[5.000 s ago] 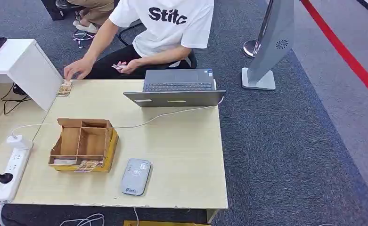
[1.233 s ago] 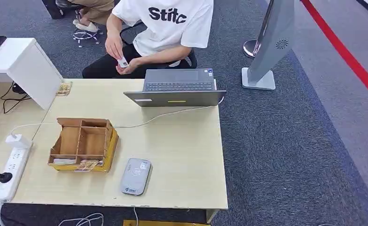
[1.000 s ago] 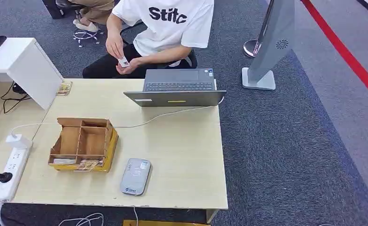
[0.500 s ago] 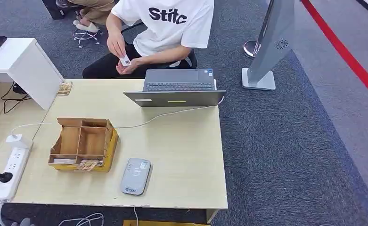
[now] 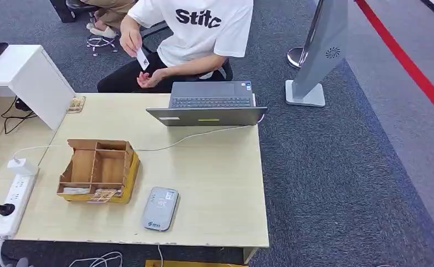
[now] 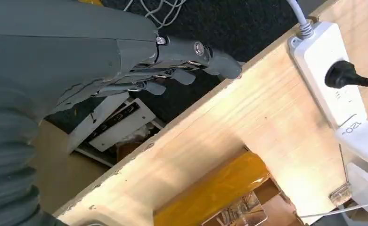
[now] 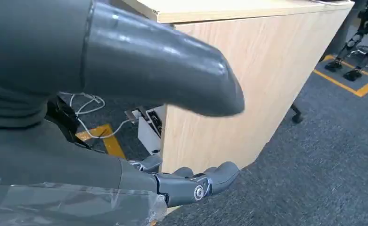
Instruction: Pass the card to the sensor for recognition and then transmit it.
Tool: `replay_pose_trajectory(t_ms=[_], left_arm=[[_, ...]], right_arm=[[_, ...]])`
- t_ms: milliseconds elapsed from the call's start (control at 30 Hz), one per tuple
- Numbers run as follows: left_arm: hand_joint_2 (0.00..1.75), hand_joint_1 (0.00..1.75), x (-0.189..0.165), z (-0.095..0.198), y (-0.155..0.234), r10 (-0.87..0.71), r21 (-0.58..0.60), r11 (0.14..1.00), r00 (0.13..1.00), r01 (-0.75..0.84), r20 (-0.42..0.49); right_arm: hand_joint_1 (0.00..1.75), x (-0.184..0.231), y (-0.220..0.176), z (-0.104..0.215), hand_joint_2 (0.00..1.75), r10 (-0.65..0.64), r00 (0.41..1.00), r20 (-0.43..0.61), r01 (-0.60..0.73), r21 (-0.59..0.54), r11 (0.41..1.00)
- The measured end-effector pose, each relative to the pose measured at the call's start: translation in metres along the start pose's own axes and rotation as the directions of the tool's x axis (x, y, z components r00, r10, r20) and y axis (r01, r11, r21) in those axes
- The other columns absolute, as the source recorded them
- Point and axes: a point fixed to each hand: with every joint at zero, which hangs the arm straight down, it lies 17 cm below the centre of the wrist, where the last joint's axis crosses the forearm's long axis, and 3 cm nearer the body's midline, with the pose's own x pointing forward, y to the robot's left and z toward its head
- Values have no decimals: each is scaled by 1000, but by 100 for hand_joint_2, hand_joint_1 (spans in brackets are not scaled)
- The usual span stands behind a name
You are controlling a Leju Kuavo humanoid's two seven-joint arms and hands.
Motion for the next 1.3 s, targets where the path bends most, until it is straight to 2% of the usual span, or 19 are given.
replay_pose_trajectory(t_ms=[267, 367, 433, 467, 567, 600, 667, 700, 733, 767, 833, 867, 900, 933, 967, 1000, 1067, 1133, 1300], left_arm=[[175, 0, 6, -3, 1, 23, 12, 1000, 999, -23, 27], [175, 0, 12, -3, 12, 11, 71, 997, 998, -16, 69], [175, 0, 23, -3, 20, -30, 118, 993, 991, 15, 128], [175, 0, 30, -3, 20, -42, 122, 992, 986, 22, 160], [175, 0, 59, -6, 11, -48, 51, 998, 960, 35, 277], [175, 0, 75, -5, 1, -82, -7, 996, 932, 90, 354], [175, 0, 128, 10, -64, -170, -155, 932, 771, 329, 613], [175, 0, 153, 22, -120, -217, -180, 846, 632, 502, 744], [175, 0, 163, 28, -171, -304, -118, 732, 477, 671, 825], [175, 0, 163, 23, -206, -442, 32, 587, 288, 809, 849], [175, 0, 167, 9, -243, -642, 359, 283, -103, 890, 760], [175, 0, 169, 6, -251, -669, 444, 200, -209, 874, 713], [175, 0, 174, 6, -264, -676, 558, 93, -359, 825, 644], [175, 0, 181, 13, -279, -650, 621, 68, -438, 781, 621], [175, 0, 187, 20, -290, -630, 647, 79, -465, 758, 622], [175, 0, 191, 28, -299, -605, 631, 128, -444, 765, 661], [175, 0, 192, 44, -312, -525, 494, 278, -301, 824, 796], [175, 0, 197, 57, -322, -451, 384, 376, -196, 843, 871], [175, 0, 197, 64, -328, -417, 370, 379, -200, 848, 887]], right_arm=[[0, 1, 1, 0, 0, 1, 1000, 6, -1, 6, 1000], [0, 2, 1, 0, 0, 0, 1000, 11, 0, 6, 1000], [0, 4, 0, 1, 0, -8, 1000, 22, 8, 1, 1000], [0, 5, -1, 1, 175, -14, 1000, 27, 14, -3, 1000], [0, 4, 0, 4, 175, -17, 999, 33, 17, 4, 1000], [0, 0, 2, 5, 175, 26, 999, 22, -26, 12, 1000], [0, -19, 6, 5, 175, 204, 978, -32, -203, 42, 978], [0, -28, 6, 2, 175, 290, 955, -62, -286, 67, 956], [0, -34, 8, -2, 175, 339, 938, -78, -332, 91, 939], [0, -36, 13, -7, 175, 368, 927, -79, -358, 116, 927], [0, -36, 16, -14, 175, 388, 918, -79, -377, 128, 917], [0, -37, 16, -16, 175, 391, 917, -80, -380, 128, 916], [0, -37, 14, -19, 175, 393, 916, -82, -381, 126, 916], [0, -37, 12, -20, 175, 390, 917, -85, -379, 121, 918], [0, -38, 11, -21, 175, 391, 916, -88, -379, 120, 917], [0, -39, 11, -23, 175, 389, 917, -89, -377, 121, 918], [0, -39, 11, -25, 175, 384, 919, -91, -372, 121, 920], [0, -40, 8, -25, 175, 379, 921, -94, -368, 115, 923], [0, -42, 6, -26, 175, 372, 923, -102, -362, 110, 926]])
